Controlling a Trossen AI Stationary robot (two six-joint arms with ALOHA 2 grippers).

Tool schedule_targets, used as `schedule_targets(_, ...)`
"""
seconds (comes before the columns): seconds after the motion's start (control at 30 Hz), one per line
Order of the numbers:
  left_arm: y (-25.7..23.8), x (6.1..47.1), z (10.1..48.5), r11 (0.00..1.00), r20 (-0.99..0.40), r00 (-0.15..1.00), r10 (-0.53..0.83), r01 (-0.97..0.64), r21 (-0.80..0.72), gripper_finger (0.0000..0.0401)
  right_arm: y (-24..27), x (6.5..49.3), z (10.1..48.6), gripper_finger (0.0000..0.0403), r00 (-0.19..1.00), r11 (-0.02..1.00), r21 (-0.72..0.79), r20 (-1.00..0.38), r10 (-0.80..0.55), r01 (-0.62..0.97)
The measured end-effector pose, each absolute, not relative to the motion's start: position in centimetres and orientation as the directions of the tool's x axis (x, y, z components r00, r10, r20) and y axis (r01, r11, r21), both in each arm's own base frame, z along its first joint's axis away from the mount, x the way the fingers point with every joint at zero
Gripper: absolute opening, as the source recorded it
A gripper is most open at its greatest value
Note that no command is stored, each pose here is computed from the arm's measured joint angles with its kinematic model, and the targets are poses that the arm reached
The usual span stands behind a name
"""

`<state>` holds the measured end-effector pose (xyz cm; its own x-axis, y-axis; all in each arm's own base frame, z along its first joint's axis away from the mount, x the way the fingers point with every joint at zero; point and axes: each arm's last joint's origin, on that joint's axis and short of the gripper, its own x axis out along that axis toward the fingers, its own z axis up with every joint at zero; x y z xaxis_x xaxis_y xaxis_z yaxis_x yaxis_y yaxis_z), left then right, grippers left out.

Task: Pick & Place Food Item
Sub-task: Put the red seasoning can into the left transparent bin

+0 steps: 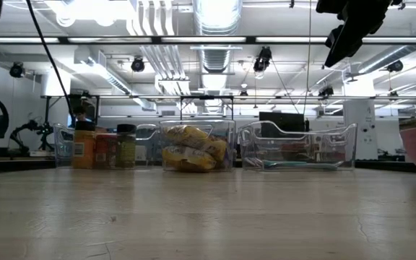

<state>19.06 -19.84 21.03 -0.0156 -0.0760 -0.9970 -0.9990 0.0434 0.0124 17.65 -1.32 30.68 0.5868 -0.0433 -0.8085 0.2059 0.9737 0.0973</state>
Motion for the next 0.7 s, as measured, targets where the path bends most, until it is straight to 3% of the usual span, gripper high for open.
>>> schedule_targets(0.53,-19.4,18.8,19.6,0.036,-0.998,-0.048,-0.04,-0.998,0.046,0.0224,-1.3,17.6,30.7,0.02,0.587,0.974,0.099,-0.808,-0.041,0.205)
schedule_targets(0.7,-19.2,18.8,18.2,0.031,-0.999,-0.005,-0.047,-1.0,0.003,0.0224,-1.3,17.7,30.7,0.02,0.587,0.974,0.104,-0.809,-0.035,0.201)
